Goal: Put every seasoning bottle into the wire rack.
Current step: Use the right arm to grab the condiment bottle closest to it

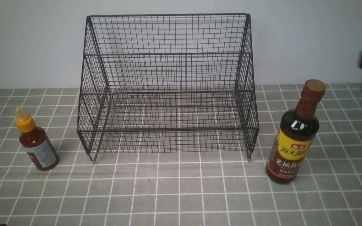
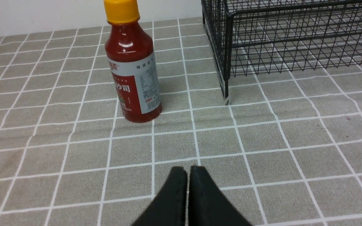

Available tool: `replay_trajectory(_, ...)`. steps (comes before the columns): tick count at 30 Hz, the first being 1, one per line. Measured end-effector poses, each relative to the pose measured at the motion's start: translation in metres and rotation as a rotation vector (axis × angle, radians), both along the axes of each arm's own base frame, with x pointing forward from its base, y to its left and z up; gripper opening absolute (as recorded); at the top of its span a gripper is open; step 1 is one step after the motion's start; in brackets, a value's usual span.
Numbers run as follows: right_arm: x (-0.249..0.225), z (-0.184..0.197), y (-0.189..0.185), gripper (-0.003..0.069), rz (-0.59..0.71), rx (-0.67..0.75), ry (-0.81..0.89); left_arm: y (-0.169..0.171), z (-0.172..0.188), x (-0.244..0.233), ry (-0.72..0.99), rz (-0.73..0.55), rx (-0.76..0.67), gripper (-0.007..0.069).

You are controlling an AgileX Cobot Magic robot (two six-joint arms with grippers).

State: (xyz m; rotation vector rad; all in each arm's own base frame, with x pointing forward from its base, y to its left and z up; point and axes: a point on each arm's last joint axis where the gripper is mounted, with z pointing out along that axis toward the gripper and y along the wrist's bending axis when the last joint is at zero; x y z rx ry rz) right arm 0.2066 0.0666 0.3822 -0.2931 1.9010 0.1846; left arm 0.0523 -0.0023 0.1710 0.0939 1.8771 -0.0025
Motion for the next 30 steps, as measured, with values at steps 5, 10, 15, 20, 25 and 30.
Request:
replay_trajectory(5, 0.033, -0.016, 0.013, 0.0202, 0.032, -0.062, 0.021, 0.000, 0.000, 0.000, 0.000, 0.000, 0.000, -0.0007)
replay_trajectory(10, 0.059, -0.046, 0.022, 0.0426, 0.040, -0.100, 0.113, 0.000, 0.000, 0.000, 0.000, 0.000, 0.000, -0.0007)
replay_trajectory(15, 0.073, -0.067, 0.027, 0.0552, 0.039, -0.118, 0.184, 0.000, 0.000, 0.000, 0.000, 0.000, 0.000, -0.0007)
replay_trajectory(20, 0.080, -0.089, 0.029, 0.0548, 0.015, -0.116, 0.307, 0.000, 0.000, 0.000, 0.000, 0.000, 0.000, -0.0007)
replay_trajectory(25, 0.080, -0.094, 0.029, 0.0385, 0.005, -0.122, 0.355, 0.000, 0.000, 0.000, 0.000, 0.000, 0.000, -0.0007)
replay_trajectory(30, 0.074, -0.089, 0.026, 0.0270, 0.012, -0.141, 0.358, 0.000, 0.000, 0.000, 0.000, 0.000, 0.000, -0.0007)
